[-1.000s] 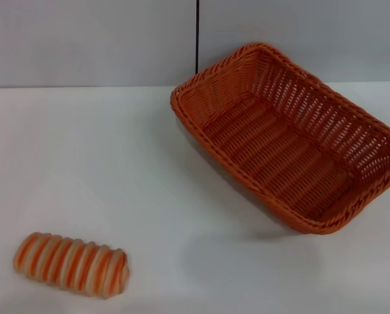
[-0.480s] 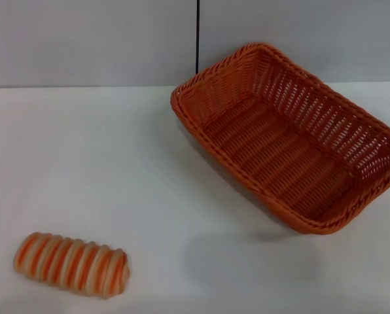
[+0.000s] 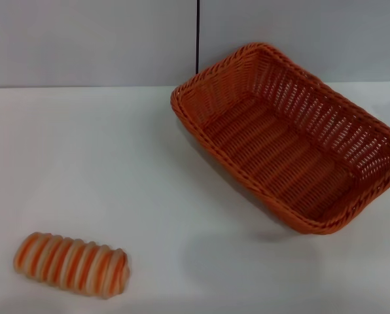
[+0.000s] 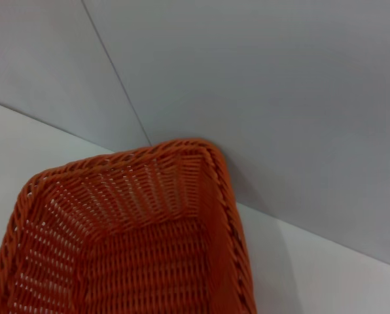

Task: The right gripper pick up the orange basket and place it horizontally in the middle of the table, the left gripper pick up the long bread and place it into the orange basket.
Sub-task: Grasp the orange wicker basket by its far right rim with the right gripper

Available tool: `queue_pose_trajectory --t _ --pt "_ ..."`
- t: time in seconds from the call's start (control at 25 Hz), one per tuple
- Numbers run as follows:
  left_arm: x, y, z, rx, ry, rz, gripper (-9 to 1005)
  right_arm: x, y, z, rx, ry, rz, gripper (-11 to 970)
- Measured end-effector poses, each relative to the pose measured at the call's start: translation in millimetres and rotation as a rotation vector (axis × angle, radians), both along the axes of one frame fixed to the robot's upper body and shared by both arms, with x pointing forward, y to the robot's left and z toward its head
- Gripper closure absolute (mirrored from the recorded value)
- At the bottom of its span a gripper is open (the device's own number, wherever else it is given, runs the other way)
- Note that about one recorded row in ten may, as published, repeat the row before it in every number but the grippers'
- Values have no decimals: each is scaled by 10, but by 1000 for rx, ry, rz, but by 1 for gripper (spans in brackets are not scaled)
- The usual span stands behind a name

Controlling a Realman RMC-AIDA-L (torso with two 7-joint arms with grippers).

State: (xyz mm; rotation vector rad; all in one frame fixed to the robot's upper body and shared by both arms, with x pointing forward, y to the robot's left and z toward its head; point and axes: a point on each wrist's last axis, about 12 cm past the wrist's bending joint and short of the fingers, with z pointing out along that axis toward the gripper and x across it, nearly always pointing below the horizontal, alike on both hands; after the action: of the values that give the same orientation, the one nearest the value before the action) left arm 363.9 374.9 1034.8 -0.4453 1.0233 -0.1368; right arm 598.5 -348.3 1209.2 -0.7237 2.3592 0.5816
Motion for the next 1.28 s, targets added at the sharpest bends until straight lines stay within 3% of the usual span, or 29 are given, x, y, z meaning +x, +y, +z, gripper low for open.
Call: queue_pose_trajectory --t 1.28 --pt "-48 -14 -23 -7 14 -2 159 105 395 -613 -59 69 61 439"
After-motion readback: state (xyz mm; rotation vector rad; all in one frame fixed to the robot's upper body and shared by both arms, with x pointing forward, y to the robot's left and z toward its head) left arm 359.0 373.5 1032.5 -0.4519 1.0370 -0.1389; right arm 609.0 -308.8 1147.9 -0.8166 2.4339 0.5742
